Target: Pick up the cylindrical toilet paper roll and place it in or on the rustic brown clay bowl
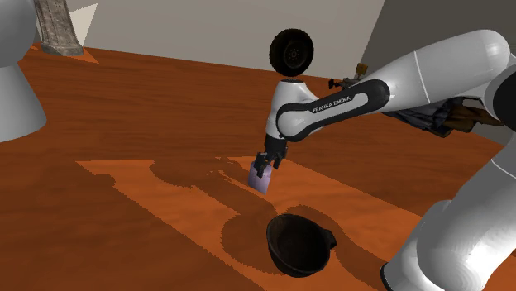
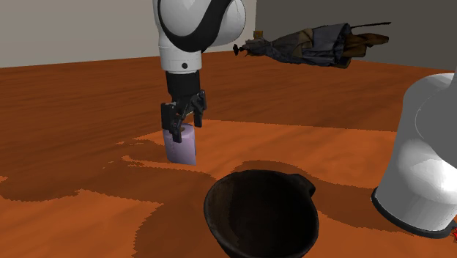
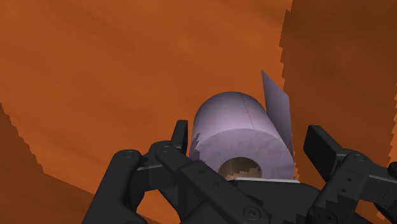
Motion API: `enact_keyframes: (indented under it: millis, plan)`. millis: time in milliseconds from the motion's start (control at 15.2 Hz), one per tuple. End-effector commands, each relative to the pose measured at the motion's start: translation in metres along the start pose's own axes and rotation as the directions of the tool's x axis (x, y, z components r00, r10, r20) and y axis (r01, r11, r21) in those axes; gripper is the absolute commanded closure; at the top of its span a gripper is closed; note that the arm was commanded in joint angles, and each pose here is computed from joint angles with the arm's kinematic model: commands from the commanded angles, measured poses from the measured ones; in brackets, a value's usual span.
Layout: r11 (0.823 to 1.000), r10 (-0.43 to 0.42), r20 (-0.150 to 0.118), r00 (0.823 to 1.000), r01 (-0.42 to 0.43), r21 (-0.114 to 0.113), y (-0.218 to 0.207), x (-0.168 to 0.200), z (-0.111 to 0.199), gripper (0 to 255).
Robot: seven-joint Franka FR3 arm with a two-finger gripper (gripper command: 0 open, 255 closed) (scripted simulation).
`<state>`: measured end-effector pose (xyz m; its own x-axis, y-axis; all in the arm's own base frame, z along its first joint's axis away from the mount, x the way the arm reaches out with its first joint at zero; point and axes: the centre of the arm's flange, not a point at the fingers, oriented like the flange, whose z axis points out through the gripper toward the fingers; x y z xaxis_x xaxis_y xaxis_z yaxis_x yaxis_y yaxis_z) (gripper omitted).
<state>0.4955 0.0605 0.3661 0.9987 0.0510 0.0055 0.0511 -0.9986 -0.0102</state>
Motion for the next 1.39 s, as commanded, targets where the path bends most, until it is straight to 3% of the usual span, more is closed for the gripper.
enact_keyframes:
  millis: [0, 198, 264, 858, 1320]
  plan:
    - [1.000, 0.000, 0.000, 1.000, 0.000, 0.000, 0.000, 0.000, 0.001, 0]
    - [1.000, 0.000, 0.000, 1.000, 0.000, 0.000, 0.000, 0.000, 0.001, 0]
    - [1.000, 0.000, 0.000, 1.000, 0.000, 0.000, 0.000, 0.000, 0.001, 255]
    - [1.000, 0.000, 0.000, 1.000, 0.000, 0.000, 0.000, 0.000, 0.001, 255]
    - [1.000, 0.000, 0.000, 1.000, 0.000, 0.000, 0.000, 0.000, -0.036, 255]
